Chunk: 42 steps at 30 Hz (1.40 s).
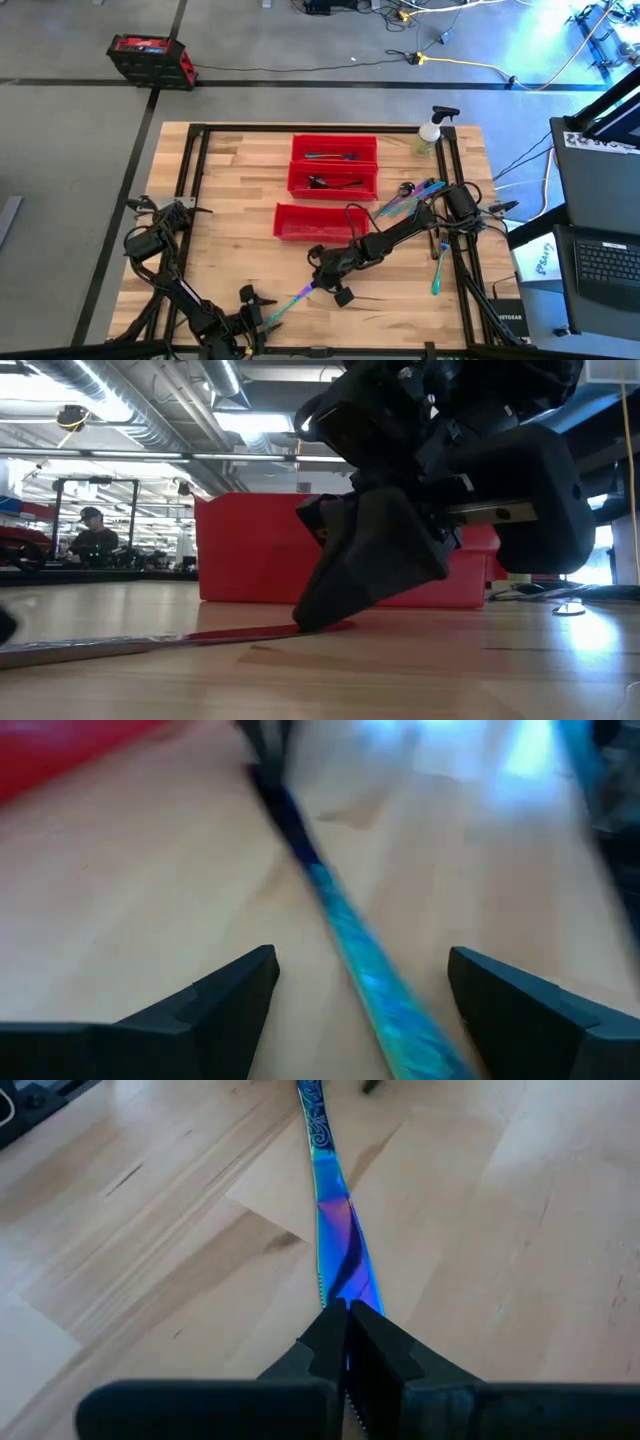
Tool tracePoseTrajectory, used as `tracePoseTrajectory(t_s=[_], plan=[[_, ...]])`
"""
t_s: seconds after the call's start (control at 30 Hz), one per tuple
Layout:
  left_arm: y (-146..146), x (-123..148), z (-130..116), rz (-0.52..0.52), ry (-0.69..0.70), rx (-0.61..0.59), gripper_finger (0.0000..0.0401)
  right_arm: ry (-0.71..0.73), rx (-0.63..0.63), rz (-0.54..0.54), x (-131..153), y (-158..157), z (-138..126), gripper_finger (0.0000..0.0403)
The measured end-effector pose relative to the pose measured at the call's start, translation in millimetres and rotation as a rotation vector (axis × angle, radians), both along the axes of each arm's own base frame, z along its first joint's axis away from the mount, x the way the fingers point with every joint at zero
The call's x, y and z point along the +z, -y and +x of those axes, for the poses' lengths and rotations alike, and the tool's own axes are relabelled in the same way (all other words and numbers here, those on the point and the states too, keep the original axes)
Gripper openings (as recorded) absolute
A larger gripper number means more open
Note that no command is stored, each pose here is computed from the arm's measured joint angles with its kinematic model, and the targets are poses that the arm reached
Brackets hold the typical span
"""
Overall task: Sort silverware
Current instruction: Put the purple table knife into the bottom red bin
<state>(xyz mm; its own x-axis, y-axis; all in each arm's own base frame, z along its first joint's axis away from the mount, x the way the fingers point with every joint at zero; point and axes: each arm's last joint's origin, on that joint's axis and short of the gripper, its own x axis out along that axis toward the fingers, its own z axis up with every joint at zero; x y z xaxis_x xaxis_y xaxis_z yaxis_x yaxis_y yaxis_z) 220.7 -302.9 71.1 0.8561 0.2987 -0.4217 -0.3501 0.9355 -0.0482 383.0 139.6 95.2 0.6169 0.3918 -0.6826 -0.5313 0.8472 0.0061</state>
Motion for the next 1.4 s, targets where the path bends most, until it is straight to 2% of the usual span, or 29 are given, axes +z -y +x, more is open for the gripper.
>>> tracePoseTrajectory(t_s=[0.1, 0.27, 0.7, 0.93, 1.4], plan=[[-2.6, -4.8, -0.7, 0.024, 0.053, 0.046, 0.0286, 0.008, -0.025, -0.010, 0.0, 0.4, 0.6, 0.0000], [-3.6, -20.2, -2.0, 0.000, 0.102, 0.097, 0.0285, -0.009, -0.082, 0.000, -0.7, 5.6, 2.0, 0.0000], [-3.8, -26.7, -4.9, 0.035, 0.110, 0.098, 0.0285, -0.070, -0.296, 0.043, -2.6, 8.5, 1.0, 0.0000], [-6.2, -27.5, -3.9, 0.045, 0.097, 0.103, 0.0283, -0.073, -0.302, 0.040, -2.9, 6.6, 0.0, 0.0000], [-15.8, -29.8, -3.1, 0.052, 0.056, 0.140, 0.0238, -0.087, -0.313, 0.059, -3.4, -10.0, -6.7, 0.0000]])
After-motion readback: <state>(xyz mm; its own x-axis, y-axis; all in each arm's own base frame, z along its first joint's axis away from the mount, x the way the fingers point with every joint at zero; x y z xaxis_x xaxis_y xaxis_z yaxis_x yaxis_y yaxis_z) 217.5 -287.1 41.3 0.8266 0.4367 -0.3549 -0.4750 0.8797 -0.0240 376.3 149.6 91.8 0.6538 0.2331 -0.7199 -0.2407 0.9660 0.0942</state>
